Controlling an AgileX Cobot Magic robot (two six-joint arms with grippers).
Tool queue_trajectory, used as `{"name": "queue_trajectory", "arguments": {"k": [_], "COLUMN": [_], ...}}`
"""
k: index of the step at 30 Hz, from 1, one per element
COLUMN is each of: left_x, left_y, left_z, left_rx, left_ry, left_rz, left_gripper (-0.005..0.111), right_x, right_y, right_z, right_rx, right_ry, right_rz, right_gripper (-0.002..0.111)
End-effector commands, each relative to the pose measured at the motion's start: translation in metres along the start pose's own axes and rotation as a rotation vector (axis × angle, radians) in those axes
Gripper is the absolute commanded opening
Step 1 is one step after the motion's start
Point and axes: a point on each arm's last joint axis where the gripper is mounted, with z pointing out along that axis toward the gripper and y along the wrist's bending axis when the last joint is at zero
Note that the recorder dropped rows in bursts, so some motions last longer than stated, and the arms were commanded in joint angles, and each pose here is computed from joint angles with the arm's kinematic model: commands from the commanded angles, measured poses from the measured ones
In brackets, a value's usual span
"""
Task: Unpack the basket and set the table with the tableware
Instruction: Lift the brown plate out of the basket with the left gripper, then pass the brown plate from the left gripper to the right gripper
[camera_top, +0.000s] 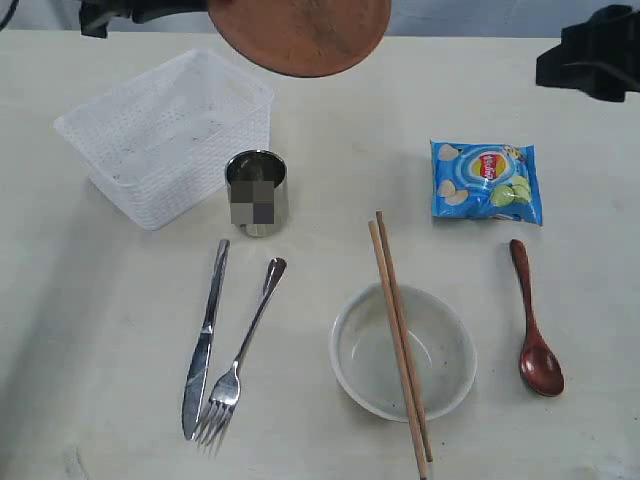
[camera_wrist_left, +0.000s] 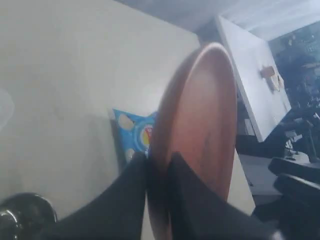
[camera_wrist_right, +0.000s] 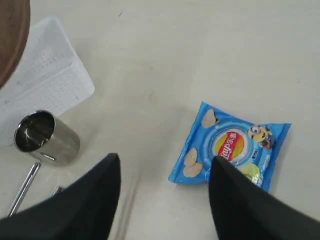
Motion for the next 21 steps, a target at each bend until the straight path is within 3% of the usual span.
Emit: {"name": "queue_trajectory", "arguments": {"k": [1, 6, 11, 13, 16, 17, 19, 21], "left_x": [0.01, 0.021, 0.027, 0.028, 0.025, 0.025, 0.026, 0.028], "left_y": [-0.002, 0.005, 0.023, 0.027, 0.031, 0.033, 0.036, 0.038], "left_z": [0.015, 0.035, 0.053, 0.06, 0.066, 0.068, 0.071, 0.073], "left_rx": [0.065, 0.087, 0.112, 0.162, 0.221, 0.229, 0.232, 0.242], "left_ry": [0.073, 0.147, 0.192, 0.186, 0.149, 0.145, 0.15, 0.161], "left_rz": [-0.001, 0.037, -0.002, -0.027, -0.069, -0.084, -0.099, -0.104], "left_gripper": [0.0, 0.0, 0.0, 0.0, 0.0, 0.0, 0.0, 0.0], "right_x": [-0.002, 0.005, 0.001, -0.001, -0.001, 0.0, 0.002, 0.004], "right_y": [0.004, 0.023, 0.029, 0.03, 0.03, 0.03, 0.028, 0.026], "right_z": [-0.014, -0.006, -0.003, -0.002, 0.01, 0.016, 0.028, 0.039], "right_rx": [-0.014, -0.171, -0.191, -0.207, -0.245, -0.259, -0.27, -0.271], "right_ry": [-0.041, -0.035, -0.101, -0.11, -0.071, -0.045, 0.001, 0.037], "right_rz": [0.056, 0.118, 0.138, 0.184, 0.267, 0.289, 0.325, 0.355], "right_gripper": [0.039, 0.037, 0.016, 0.014, 0.035, 0.05, 0.07, 0.07]}}
